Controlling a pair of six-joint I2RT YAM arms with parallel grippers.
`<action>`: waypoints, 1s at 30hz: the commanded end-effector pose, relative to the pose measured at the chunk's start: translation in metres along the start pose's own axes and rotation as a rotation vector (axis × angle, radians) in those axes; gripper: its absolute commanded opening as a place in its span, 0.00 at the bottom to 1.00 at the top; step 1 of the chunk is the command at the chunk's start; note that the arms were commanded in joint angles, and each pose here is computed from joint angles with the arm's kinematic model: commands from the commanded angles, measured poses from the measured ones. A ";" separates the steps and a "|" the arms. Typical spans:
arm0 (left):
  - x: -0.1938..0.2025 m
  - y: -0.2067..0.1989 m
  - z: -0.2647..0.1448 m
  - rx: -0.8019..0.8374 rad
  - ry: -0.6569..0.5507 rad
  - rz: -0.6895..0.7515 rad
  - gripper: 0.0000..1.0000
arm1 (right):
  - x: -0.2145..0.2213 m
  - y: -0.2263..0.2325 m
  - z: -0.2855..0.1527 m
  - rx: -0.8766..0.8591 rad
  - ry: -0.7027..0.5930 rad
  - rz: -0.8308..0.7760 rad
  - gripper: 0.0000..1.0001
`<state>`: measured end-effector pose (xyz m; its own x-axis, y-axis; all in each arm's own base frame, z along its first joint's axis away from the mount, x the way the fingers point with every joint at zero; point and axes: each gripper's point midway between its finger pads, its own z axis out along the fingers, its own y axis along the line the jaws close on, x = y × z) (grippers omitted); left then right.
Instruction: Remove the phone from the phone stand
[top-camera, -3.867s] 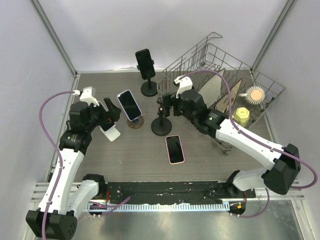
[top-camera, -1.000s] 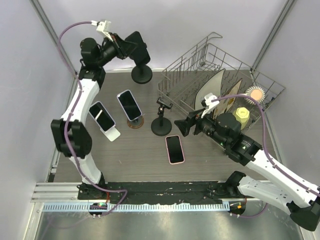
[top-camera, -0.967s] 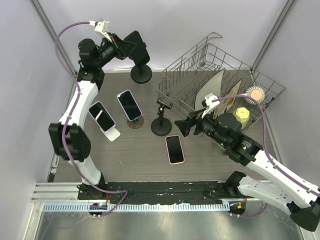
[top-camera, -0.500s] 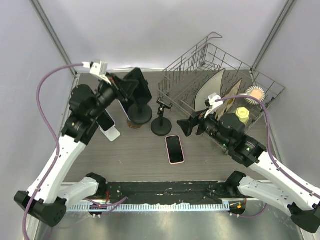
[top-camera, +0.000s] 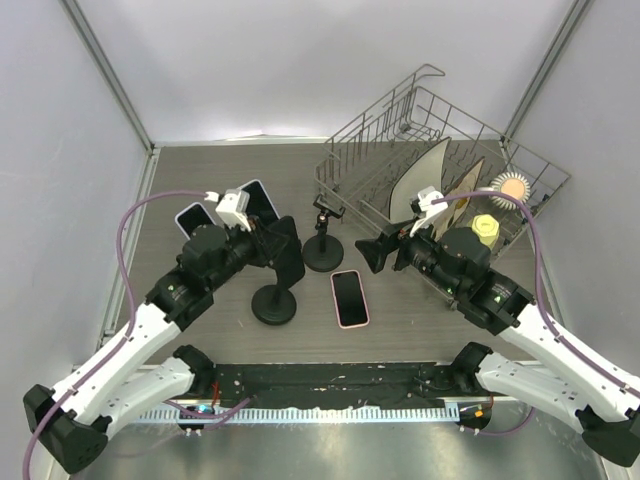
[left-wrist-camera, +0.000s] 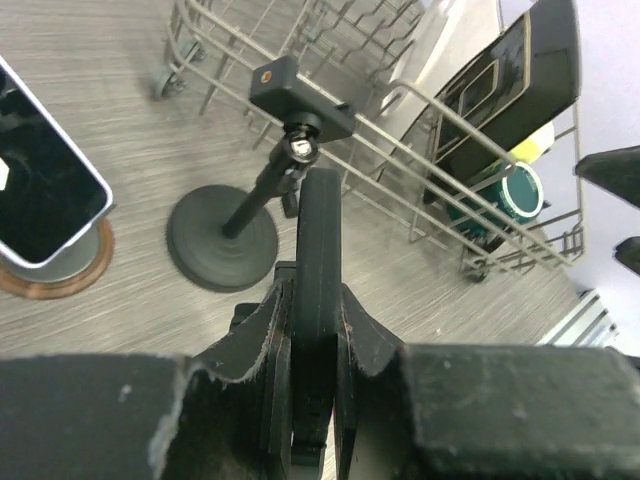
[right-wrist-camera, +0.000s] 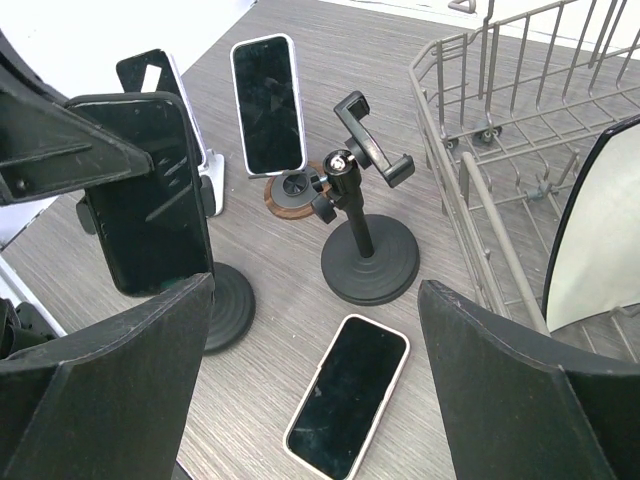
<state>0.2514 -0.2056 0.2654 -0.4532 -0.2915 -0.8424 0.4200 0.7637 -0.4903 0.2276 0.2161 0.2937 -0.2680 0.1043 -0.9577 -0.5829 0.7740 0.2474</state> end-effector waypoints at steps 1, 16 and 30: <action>-0.046 -0.032 -0.013 0.057 -0.233 -0.081 0.00 | -0.014 0.003 0.002 -0.007 -0.043 0.005 0.88; -0.040 -0.046 -0.010 -0.078 -0.403 -0.098 0.00 | -0.006 0.006 0.010 -0.023 -0.026 0.001 0.88; -0.034 -0.046 -0.008 -0.117 -0.456 -0.119 0.00 | -0.001 0.006 0.010 -0.031 -0.022 0.005 0.88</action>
<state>0.2369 -0.2340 0.2688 -0.1969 -0.3834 -0.9023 0.2883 0.8570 -0.4271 0.2327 0.2241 0.2815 -0.2915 0.0811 -0.9531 -0.5862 0.7722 0.2450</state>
